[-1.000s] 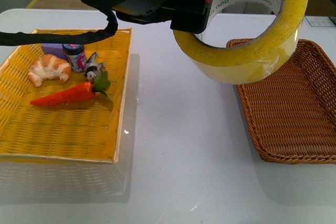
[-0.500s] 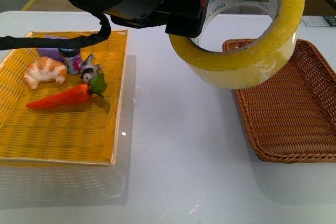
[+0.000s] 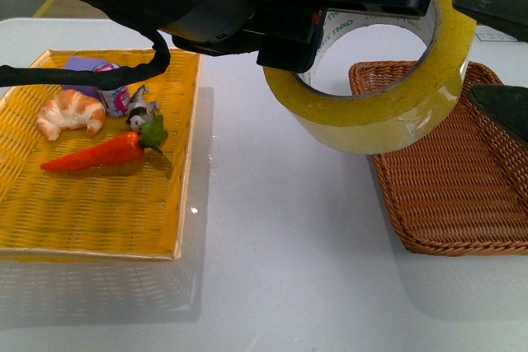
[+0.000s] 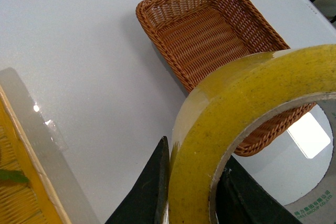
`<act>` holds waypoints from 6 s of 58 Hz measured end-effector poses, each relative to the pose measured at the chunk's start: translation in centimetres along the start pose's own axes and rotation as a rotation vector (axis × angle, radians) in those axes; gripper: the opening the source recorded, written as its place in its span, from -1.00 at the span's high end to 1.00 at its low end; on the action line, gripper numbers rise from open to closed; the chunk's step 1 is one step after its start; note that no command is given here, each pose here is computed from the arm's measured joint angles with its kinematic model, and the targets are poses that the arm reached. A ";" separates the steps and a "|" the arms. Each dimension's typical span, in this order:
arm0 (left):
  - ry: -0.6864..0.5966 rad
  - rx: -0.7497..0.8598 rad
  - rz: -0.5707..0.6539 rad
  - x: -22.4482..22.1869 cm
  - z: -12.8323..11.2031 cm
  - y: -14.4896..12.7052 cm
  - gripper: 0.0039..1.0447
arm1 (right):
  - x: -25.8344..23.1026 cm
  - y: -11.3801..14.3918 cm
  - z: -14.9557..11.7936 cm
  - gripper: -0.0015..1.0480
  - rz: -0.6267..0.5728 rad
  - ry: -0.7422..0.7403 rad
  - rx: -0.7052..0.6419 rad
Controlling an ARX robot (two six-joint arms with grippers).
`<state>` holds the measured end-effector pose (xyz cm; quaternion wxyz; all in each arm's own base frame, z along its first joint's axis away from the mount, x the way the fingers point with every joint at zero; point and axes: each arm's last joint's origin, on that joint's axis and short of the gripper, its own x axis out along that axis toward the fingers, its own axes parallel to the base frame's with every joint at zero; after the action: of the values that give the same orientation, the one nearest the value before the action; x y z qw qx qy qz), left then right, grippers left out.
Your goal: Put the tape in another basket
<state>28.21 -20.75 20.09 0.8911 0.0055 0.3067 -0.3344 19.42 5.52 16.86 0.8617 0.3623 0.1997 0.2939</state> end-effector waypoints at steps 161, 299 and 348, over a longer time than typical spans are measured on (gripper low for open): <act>-0.632 -0.013 0.663 -19.0 -13.7 7.3 0.98 | 3.7 -19.4 5.6 0.10 -0.446 -0.348 0.479; -0.638 -0.018 0.689 -21.3 -17.2 5.7 0.98 | -9.7 0.1 -1.0 0.96 -0.627 -0.420 -0.749; -0.638 -0.018 0.688 -21.3 -17.2 5.7 0.98 | -10.9 0.6 -2.5 0.96 -0.611 -0.438 -0.761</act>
<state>9.78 -0.03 16.71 1.0000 -0.0039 0.0007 -0.0017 9.67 -0.02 17.10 1.0000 0.0026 -0.0093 -0.0011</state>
